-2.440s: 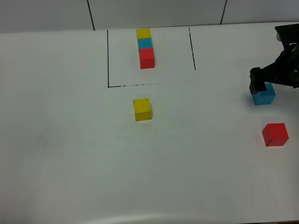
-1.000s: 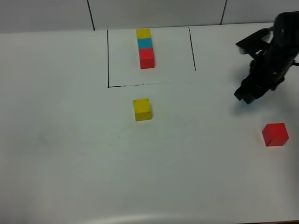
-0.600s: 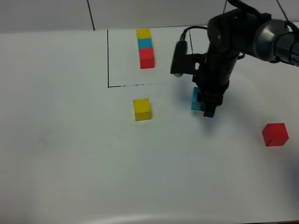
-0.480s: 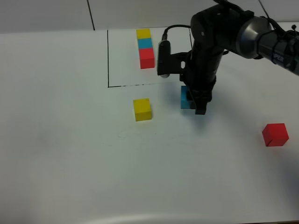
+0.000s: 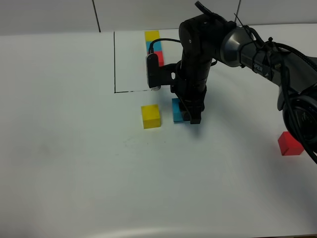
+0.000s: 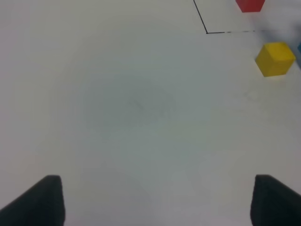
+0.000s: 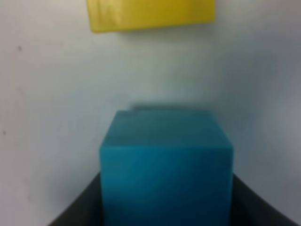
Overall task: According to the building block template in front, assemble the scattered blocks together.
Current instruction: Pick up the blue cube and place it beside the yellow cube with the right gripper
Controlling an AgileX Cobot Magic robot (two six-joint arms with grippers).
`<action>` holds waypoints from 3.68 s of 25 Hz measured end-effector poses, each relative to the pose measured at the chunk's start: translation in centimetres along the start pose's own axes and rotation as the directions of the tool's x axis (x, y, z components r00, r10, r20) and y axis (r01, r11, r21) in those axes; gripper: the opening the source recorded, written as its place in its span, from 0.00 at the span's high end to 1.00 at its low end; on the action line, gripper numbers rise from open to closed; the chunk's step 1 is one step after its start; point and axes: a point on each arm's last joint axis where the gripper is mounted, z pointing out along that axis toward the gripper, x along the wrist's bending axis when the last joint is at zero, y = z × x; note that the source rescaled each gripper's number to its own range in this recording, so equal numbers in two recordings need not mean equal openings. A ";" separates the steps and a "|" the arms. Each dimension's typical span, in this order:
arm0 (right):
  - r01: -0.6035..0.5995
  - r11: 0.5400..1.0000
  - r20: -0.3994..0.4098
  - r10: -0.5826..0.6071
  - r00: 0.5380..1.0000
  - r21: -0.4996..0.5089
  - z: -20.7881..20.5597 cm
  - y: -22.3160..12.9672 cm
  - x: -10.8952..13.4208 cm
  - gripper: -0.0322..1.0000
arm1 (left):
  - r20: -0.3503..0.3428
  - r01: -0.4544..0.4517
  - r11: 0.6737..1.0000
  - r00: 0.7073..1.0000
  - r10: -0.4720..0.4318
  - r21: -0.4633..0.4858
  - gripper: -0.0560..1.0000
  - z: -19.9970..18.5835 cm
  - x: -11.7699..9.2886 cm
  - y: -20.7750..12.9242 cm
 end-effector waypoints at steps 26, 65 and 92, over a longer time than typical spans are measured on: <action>-0.007 1.000 0.029 0.007 1.000 0.009 2.1 2.4 0.8 0.95 | 0.000 0.000 1.000 1.000 0.000 0.000 0.15 0.0 0.0 0.0; -0.023 1.000 0.026 0.023 0.999 -0.009 2.2 3.5 1.4 0.95 | 0.000 0.000 1.000 1.000 0.000 0.000 0.15 0.0 0.0 0.0; -0.013 0.999 0.091 0.016 0.996 -0.034 -0.2 3.5 1.0 0.44 | 0.000 0.000 1.000 1.000 0.000 0.000 0.15 0.0 0.0 0.0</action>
